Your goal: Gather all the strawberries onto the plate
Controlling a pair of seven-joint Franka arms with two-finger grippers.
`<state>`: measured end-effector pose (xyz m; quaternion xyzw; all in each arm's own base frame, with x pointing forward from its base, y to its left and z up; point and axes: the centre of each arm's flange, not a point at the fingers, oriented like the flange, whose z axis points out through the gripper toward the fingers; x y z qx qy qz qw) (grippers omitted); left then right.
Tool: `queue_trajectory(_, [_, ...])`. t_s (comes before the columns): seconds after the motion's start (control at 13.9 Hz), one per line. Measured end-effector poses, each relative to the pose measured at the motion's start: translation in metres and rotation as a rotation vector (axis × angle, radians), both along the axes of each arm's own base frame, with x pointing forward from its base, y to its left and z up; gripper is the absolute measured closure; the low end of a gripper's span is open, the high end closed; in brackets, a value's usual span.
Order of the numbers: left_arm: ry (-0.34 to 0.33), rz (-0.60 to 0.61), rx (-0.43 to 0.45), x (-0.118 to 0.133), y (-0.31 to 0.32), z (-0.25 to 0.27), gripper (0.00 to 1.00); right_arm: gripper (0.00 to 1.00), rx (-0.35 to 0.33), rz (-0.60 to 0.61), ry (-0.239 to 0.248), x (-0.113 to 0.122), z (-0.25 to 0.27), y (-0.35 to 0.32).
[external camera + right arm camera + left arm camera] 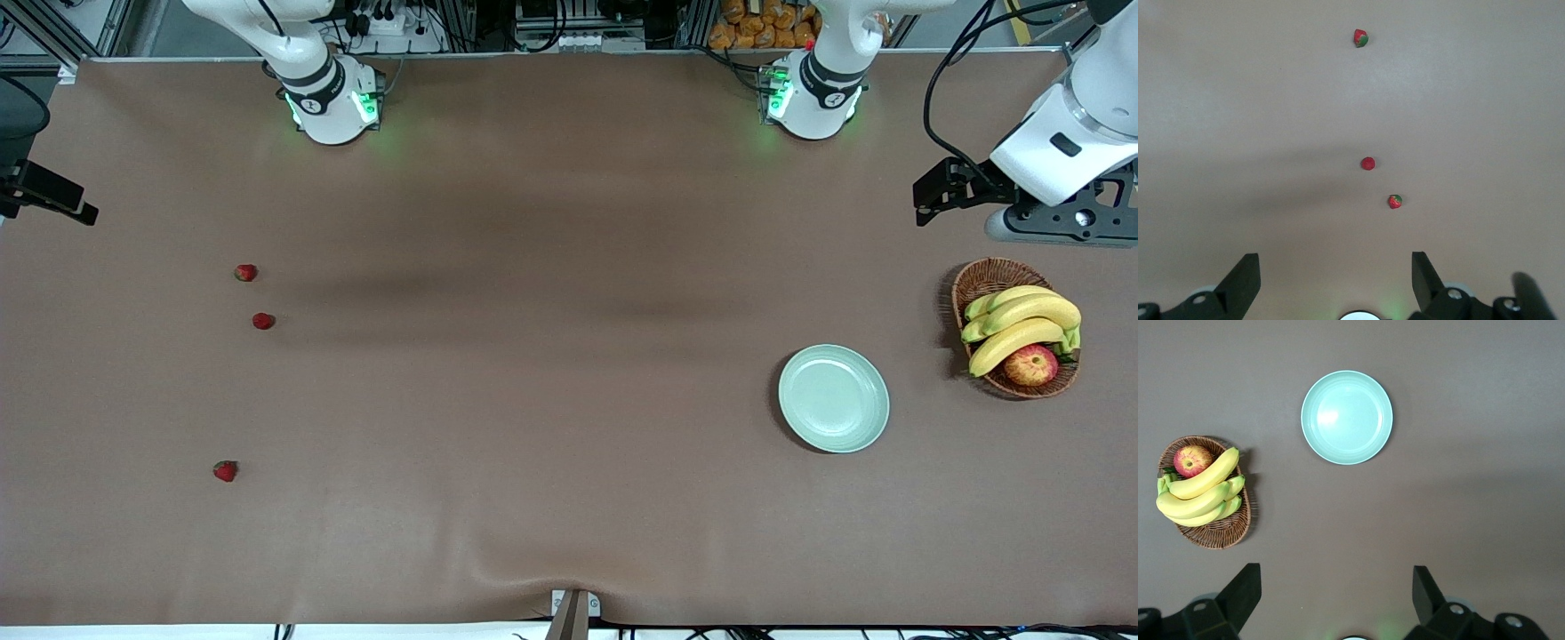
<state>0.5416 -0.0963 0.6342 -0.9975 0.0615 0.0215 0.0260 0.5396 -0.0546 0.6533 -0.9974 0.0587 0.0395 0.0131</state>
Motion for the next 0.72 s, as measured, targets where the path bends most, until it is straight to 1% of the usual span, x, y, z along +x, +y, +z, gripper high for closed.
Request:
queue_trajectory(0.29, [0.001, -0.032, -0.004, -0.003, -0.017, 0.0, 0.0, 0.0, 0.0, 0.0, 0.001, 0.0, 0.0, 0.0])
queue_trajectory(0.58, [0.003, -0.031, -0.004, -0.003, -0.016, 0.0, 0.0, 0.0, -0.005, -0.001, 0.004, 0.0, -0.001, -0.001])
queue_trajectory(0.72, [0.004, -0.029, -0.01, -0.003, -0.016, 0.0, 0.0, 0.0, -0.006, -0.009, 0.016, 0.002, -0.007, -0.006])
